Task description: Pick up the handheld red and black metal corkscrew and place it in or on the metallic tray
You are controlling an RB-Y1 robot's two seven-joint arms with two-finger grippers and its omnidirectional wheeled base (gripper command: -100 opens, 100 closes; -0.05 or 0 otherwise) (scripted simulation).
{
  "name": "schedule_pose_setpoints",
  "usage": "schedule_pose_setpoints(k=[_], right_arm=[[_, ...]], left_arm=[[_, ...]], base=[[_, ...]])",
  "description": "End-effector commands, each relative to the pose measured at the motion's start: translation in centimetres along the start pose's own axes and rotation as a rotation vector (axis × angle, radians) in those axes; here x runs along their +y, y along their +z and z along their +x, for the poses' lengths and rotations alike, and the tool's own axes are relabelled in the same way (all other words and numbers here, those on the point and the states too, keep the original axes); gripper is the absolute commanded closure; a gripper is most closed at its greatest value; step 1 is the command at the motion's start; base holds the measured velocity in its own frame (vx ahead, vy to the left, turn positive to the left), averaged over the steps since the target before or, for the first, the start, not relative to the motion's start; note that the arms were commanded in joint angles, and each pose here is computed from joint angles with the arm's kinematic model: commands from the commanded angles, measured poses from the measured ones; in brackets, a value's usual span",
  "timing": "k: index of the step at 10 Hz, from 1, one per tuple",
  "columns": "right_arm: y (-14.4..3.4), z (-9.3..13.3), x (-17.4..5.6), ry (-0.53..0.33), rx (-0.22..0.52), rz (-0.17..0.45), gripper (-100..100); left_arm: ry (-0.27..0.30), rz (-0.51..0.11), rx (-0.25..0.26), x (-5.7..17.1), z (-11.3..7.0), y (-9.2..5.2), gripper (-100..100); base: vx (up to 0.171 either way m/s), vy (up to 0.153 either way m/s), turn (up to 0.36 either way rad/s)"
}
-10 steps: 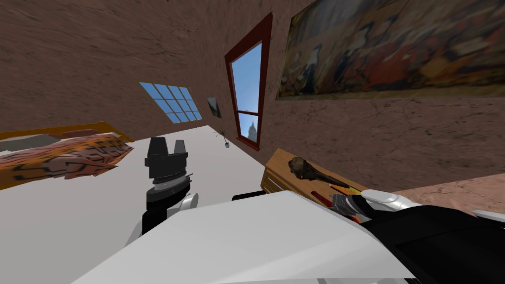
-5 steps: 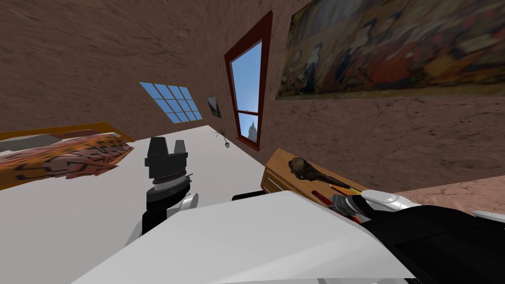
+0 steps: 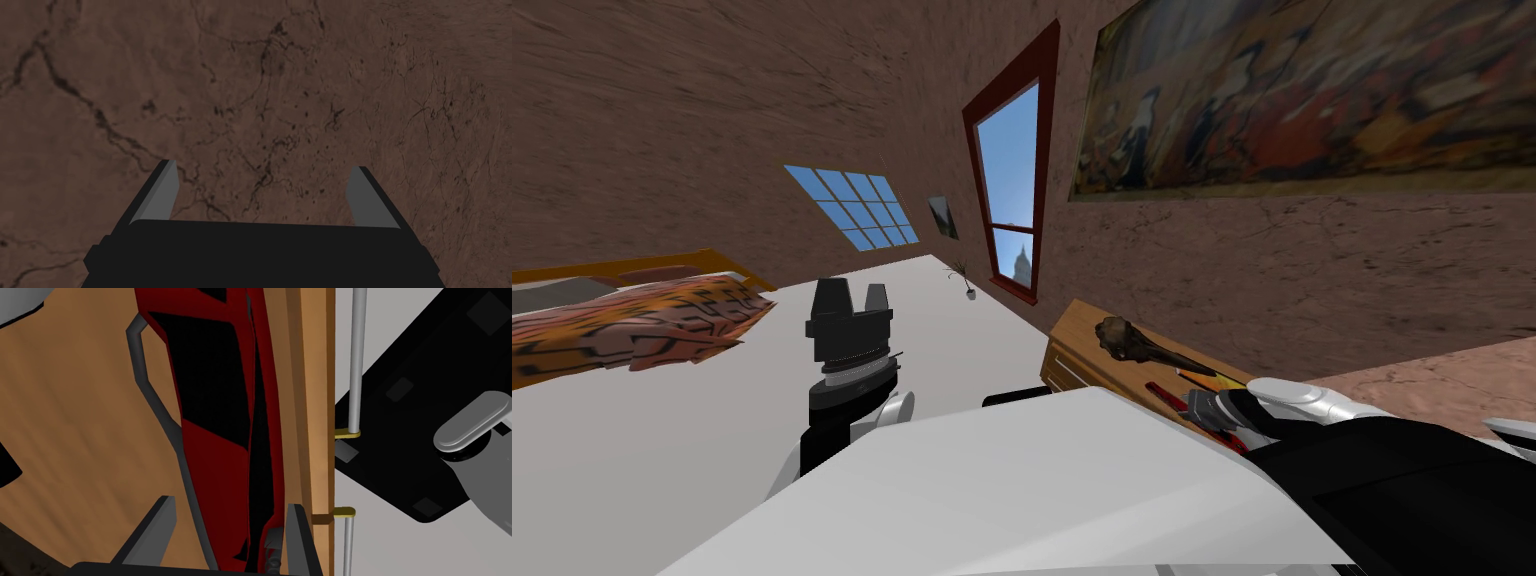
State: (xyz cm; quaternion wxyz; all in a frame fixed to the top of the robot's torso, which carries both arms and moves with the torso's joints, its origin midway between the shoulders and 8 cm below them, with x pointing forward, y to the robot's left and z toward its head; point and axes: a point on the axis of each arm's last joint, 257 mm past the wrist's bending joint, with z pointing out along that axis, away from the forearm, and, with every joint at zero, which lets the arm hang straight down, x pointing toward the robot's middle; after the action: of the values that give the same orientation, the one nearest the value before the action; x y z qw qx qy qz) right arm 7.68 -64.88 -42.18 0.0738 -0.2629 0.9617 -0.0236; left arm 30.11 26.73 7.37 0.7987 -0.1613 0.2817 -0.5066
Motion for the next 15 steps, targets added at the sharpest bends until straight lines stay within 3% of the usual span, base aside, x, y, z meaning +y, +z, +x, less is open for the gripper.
schedule_pose_setpoints(k=[1,2,3,4,7,9,11,15], right_arm=[[0.0,0.0,0.0,0.0,0.0,0.0,100],[-0.1,0.0,0.0,0.0,0.0,-0.001,0],[-1.3,0.2,-1.7,-0.014,0.014,0.026,100],[-2.9,0.3,-3.6,-0.029,0.029,0.053,100],[-5.5,0.2,-6.4,-0.049,0.048,0.089,100],[-5.5,0.2,-6.4,-0.049,0.048,0.089,100],[-7.6,-0.3,-8.2,-0.055,0.053,0.103,100],[-9.2,-1.0,-9.1,-0.048,0.049,0.093,100]], left_arm=[[0.0,0.0,0.0,0.0,0.0,0.0,0],[0.0,0.0,0.0,0.0,0.0,0.0,0],[0.0,0.0,0.0,0.0,0.0,0.0,0],[0.0,0.0,0.0,0.0,0.0,0.0,0],[0.0,0.0,0.0,0.0,0.0,0.0,0],[0.0,0.0,0.0,0.0,0.0,0.0,0],[0.0,0.0,0.0,0.0,0.0,0.0,0],[0.0,0.0,0.0,0.0,0.0,0.0,0]], base=[[-0.01,0.013,-0.011],[0.0,0.0,0.0],[-0.041,0.034,-0.02],[-0.113,0.084,-0.035],[-0.147,0.058,-0.005],[-0.085,0.001,-0.005],[-0.105,-0.026,0.029],[-0.126,-0.069,0.026]])
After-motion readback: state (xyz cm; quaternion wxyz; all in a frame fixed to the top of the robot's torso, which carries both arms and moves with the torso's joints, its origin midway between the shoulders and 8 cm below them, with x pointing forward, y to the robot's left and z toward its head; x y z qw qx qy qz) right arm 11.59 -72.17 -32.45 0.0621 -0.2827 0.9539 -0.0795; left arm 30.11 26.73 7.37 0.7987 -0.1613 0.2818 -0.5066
